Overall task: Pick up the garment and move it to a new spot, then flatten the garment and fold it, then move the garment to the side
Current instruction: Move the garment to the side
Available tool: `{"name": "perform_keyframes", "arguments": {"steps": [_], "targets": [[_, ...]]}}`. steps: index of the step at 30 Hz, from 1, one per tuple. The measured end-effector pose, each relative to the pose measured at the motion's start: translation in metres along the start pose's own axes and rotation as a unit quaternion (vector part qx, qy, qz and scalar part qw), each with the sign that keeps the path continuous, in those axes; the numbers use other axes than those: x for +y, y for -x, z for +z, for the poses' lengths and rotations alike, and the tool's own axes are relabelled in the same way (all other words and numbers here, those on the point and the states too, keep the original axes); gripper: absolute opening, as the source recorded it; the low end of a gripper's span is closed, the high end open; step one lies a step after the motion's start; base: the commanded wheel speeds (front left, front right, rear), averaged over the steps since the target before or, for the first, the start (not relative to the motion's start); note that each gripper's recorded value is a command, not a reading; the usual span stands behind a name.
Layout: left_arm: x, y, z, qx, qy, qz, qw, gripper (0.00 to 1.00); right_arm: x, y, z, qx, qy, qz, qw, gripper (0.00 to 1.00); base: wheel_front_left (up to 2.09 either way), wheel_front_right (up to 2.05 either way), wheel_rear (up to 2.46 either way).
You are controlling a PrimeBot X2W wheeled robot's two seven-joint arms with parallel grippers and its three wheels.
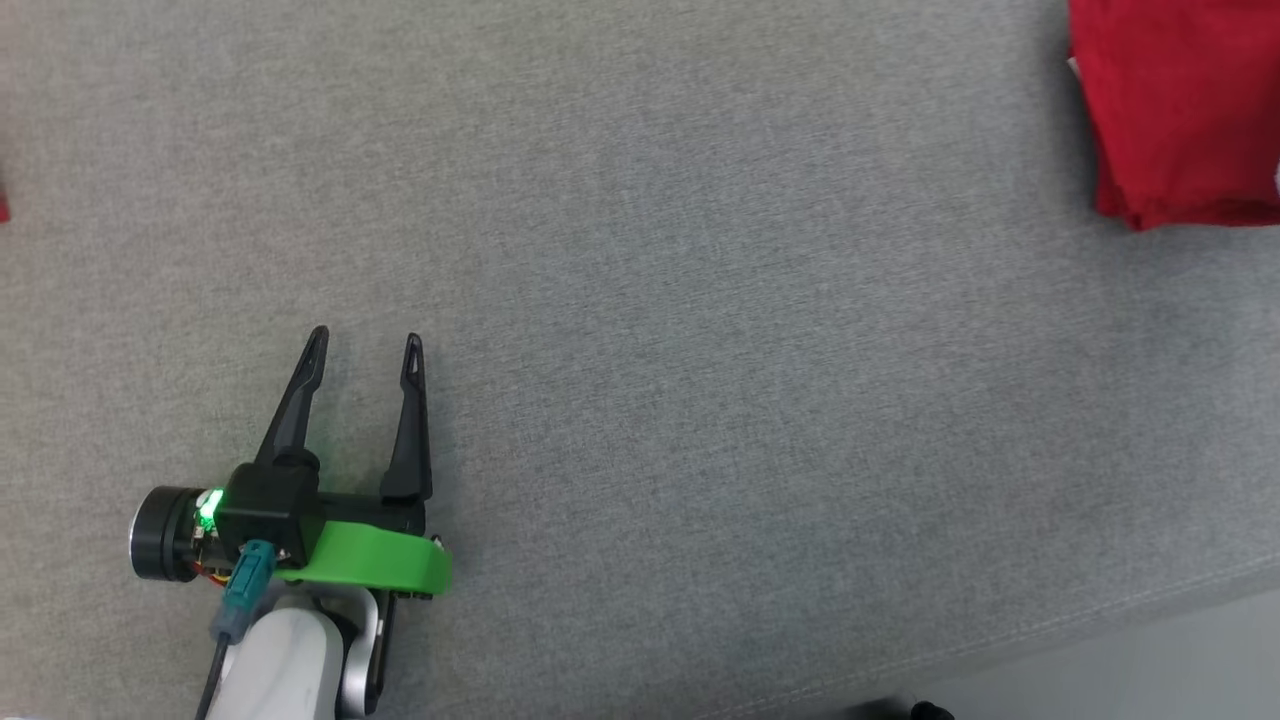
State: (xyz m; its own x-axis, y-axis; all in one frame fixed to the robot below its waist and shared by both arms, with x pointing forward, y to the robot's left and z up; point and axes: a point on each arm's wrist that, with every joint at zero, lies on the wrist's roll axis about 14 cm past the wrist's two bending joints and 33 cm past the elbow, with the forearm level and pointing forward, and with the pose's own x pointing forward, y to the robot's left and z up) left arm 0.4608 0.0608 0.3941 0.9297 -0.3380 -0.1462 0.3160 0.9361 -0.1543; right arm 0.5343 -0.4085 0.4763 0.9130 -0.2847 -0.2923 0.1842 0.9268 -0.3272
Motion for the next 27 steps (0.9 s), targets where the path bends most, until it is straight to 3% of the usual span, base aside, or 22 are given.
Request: {"name": "perform_keyframes", "arguments": {"steps": [12,13,14,15,16,17,23,27], "targets": [[0.030,0.008,-0.024,0.029,-0.004,0.034,0.999,1.00,0.010,-0.048,-0.004,0.010,0.053,0.005,0.999,0.00,0.00,0.00,0.00],[0.031,0.008,-0.025,0.030,-0.004,0.036,0.999,1.00,0.011,-0.050,-0.003,0.009,0.051,0.003,0.999,0.08,0.00,0.00,0.00],[0.031,0.008,-0.026,0.031,-0.004,0.036,0.999,1.00,0.011,-0.052,-0.004,0.008,0.052,0.003,0.999,0.24,0.00,0.00,0.00],[0.031,0.008,-0.027,0.033,-0.003,0.037,0.999,1.00,0.011,-0.053,-0.005,0.009,0.056,0.003,0.998,0.47,0.00,0.00,0.00],[0.032,0.008,-0.028,0.034,-0.003,0.037,0.999,1.00,0.010,-0.053,-0.006,0.011,0.058,0.001,0.998,0.47,0.00,0.00,0.00],[0.031,0.008,-0.028,0.034,-0.003,0.037,0.999,1.00,0.008,-0.053,-0.006,0.010,0.057,-0.002,0.998,1.00,0.00,0.00,0.00],[0.030,0.007,-0.024,0.032,-0.006,0.034,0.999,1.00,-0.006,-0.046,-0.006,0.008,0.050,-0.020,0.999,1.00,0.00,0.00,0.00],[0.029,0.008,-0.020,0.028,-0.006,0.034,0.999,1.00,0.004,-0.042,0.002,-0.007,0.038,-0.012,0.999,1.00,0.00,0.00,0.00]]}}
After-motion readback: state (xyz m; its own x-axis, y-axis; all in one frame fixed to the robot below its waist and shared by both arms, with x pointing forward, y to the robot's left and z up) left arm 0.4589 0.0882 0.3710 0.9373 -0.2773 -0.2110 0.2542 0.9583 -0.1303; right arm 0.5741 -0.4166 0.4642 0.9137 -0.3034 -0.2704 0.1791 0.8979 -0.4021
